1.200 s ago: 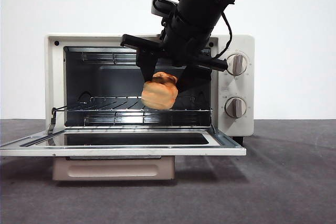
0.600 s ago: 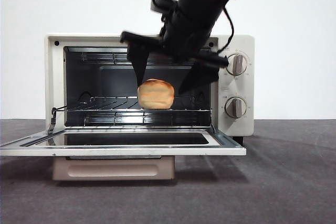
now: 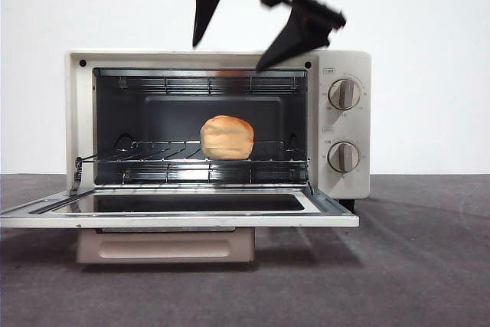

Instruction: The left arm flap open the oven, the right arm pick bread and place it into oven, the left arm flap close the oven

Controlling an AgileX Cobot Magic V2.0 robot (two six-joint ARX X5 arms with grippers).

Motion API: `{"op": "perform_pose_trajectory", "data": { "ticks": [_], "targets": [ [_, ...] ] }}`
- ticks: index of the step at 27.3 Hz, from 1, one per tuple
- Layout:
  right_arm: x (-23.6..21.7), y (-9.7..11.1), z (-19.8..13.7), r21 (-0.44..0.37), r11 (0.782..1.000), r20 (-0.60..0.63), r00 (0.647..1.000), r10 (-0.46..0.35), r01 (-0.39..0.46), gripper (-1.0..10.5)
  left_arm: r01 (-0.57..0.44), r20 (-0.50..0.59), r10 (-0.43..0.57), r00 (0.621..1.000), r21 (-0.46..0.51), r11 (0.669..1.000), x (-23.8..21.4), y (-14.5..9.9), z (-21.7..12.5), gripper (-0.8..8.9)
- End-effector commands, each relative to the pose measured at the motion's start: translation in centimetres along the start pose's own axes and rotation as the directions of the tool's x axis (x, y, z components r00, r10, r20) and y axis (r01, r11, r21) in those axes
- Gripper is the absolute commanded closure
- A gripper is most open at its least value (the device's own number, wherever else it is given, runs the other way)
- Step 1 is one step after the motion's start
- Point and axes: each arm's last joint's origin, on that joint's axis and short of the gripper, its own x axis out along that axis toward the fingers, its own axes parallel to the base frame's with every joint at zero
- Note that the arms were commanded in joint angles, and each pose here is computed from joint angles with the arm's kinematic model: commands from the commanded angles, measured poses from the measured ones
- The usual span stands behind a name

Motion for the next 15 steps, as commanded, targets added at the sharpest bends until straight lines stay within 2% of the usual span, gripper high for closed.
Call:
{"op": "perform_pose_trajectory", "data": {
  "ticks": [1,6,8,10,15],
  "targets": [
    [-2.1,0.6,0.5,-0.107,0.993,-0.016,0.999,0.051,-0.053,5.2,0.003,0.015,-0.003,1.0,0.01,1.0,-0.1,-0.1,0.3,7.98],
    [-6.3,0.3,0.2,-0.24,0.968,-0.078,0.995,0.054,-0.072,5.2,0.006,0.039,-0.007,0.999,0.013,1.0,-0.1,-0.1,0.5,7.98],
    [-7.8,0.1,-0.1,-0.269,0.961,-0.106,0.993,0.045,-0.072,5.2,0.008,0.054,-0.009,0.999,0.015,1.0,-0.1,-0.1,0.6,7.98],
    [-9.2,-0.2,-0.4,-0.284,0.956,-0.121,0.992,0.04,-0.073,5.2,0.009,0.061,-0.01,0.998,0.016,1.0,-0.1,-0.1,0.7,7.98],
    [-11.8,-1.0,-2.2,-0.285,0.952,-0.11,0.99,0.084,-0.113,5.2,0.009,0.059,-0.01,0.998,0.016,1.0,-0.1,-0.1,0.7,7.98]
  ]
}}
